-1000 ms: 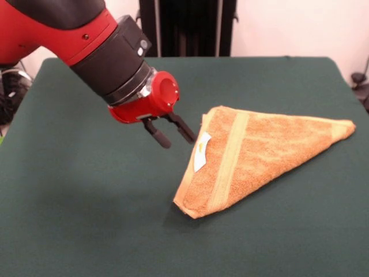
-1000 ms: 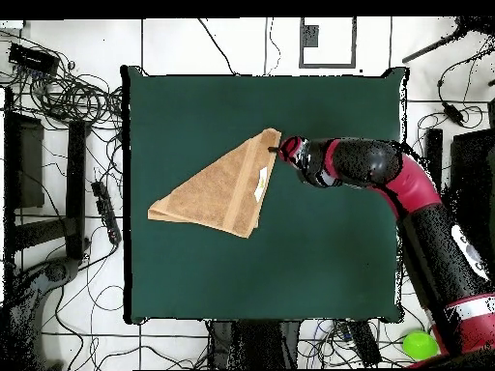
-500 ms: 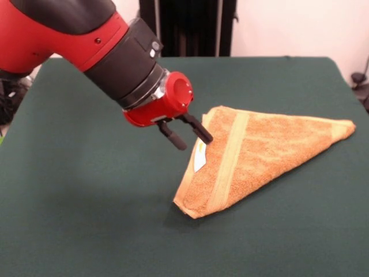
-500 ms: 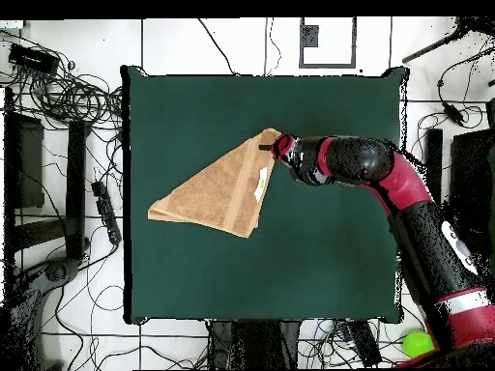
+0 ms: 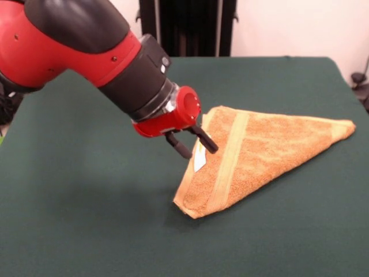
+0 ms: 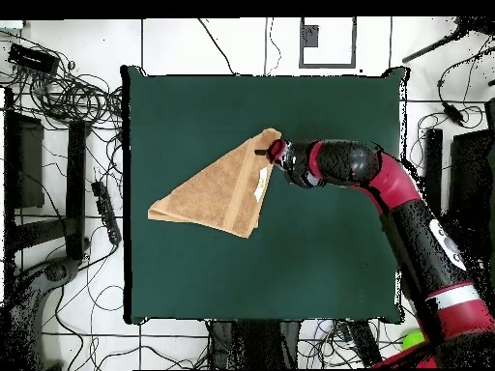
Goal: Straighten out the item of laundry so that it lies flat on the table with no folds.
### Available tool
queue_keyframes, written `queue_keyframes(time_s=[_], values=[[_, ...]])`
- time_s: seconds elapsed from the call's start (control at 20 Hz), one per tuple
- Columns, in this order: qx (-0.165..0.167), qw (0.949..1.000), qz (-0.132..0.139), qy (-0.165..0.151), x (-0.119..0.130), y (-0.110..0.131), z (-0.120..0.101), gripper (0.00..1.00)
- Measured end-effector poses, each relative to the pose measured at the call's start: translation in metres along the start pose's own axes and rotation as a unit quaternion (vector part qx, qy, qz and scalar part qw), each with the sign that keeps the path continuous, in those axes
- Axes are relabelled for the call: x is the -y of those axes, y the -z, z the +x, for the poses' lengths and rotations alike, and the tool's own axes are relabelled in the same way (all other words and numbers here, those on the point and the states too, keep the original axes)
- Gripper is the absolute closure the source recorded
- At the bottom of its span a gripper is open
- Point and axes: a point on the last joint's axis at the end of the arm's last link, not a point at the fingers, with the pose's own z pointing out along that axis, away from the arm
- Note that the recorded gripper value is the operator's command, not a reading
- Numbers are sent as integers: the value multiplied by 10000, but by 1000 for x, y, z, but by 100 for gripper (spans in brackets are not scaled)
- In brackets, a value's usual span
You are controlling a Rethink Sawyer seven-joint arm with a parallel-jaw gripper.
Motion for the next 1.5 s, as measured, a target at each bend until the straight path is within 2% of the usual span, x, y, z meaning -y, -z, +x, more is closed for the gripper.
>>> queue_keyframes(time_s=[0.25,0.65,0.95,1.25,1.5], values=[[10,10000,63,48,5,-12,-1,0],[0,10000,37,-43,21,-34,-5,0],[60,9995,275,142,30,-46,-4,0],[127,9981,493,359,26,-44,-4,0],[147,9957,775,484,29,-24,-7,0]])
